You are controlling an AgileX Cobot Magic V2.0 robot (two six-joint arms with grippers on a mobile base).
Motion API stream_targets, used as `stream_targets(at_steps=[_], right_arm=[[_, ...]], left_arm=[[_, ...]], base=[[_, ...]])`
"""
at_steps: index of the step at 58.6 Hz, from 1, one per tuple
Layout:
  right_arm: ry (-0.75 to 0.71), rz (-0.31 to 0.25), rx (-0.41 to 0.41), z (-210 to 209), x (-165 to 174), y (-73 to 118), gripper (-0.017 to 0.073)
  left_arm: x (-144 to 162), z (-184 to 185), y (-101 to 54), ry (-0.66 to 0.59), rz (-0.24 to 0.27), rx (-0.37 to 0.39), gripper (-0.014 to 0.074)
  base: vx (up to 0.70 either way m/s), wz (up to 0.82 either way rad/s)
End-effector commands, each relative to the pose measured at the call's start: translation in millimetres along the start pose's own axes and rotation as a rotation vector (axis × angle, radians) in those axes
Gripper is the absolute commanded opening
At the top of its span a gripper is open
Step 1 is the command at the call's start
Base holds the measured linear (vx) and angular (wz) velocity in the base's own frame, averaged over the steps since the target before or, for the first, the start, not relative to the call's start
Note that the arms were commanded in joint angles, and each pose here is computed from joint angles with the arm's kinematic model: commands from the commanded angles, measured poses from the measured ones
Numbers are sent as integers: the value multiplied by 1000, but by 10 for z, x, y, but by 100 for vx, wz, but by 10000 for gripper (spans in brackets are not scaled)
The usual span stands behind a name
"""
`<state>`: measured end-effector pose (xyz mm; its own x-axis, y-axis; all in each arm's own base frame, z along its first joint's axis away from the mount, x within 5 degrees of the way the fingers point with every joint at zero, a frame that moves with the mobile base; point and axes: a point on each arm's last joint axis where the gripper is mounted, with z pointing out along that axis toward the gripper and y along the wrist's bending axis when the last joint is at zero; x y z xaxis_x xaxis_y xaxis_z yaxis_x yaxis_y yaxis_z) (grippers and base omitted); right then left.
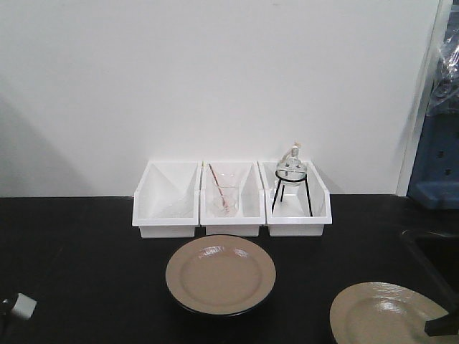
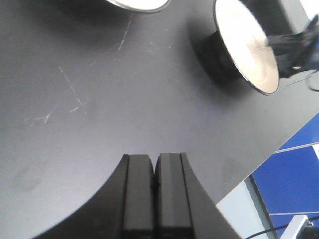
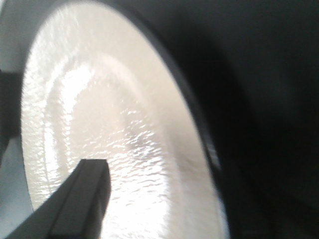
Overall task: Arrange circular plates on left workspace
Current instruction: 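Grip the rim of the other tan plate with the right gripper, then lift the plate and lower it onto the first plate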
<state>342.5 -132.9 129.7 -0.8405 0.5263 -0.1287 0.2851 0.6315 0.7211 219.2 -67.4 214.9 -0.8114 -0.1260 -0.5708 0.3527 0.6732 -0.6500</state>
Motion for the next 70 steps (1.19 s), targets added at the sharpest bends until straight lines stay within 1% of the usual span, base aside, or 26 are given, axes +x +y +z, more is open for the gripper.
stream_targets(at_steps=[1, 5, 7, 12, 18, 23, 26, 31, 40, 47, 54, 59, 66, 70], right_arm=[[-51, -41, -64, -69, -78, 244, 412], [-68, -30, -71, -67, -94, 254, 290], [-78, -26, -79, -78, -101, 271, 187], [-95, -25, -92, -107, -114, 289, -15], [-116, -26, -103, -148, -126, 333, -9], [-151, -31, -127, -208, -145, 411, -6], [-185, -33, -154, -260, -165, 480, -4], [-251, -29, -224, -328, -199, 650, -5], [-340, -53, -366, -328, -207, 1081, -5], [-348, -59, -446, -77, -136, 1442, -4], [-343, -85, -456, 213, -71, 1764, -3], [-332, -139, -438, 442, -28, 2049, -3], [-302, -196, -452, 734, 28, 2377, -3], [-278, -199, -465, 908, 55, 2518, -3]], left_arm=[[-101, -52, -131, -58, 2, 68, -1], [-99, -52, -134, -56, 2, 72, -1], [-99, -52, -136, -56, 2, 74, -1], [-98, -52, -136, -55, 3, 74, -1], [-98, -52, -136, -55, 3, 74, -1], [-98, -52, -136, -55, 6, 74, -1], [-98, -52, -135, -55, 6, 73, -1], [-98, -52, -136, -55, 7, 74, -1], [-96, -52, -141, -53, 8, 79, -1], [-96, -52, -143, -53, 6, 82, -1], [-94, -53, -148, -51, 2, 87, 0], [-92, -53, -155, -48, 2, 94, 0], [-90, -54, -161, -46, 2, 102, 0], [-89, -54, -162, -45, 3, 103, 0]], base=[[0, 0], [0, 0], [0, 0], [0, 0], [0, 0], [0, 0], [0, 0], [0, 0], [0, 0], [0, 0], [0, 0], [0, 0], [0, 0], [0, 0]])
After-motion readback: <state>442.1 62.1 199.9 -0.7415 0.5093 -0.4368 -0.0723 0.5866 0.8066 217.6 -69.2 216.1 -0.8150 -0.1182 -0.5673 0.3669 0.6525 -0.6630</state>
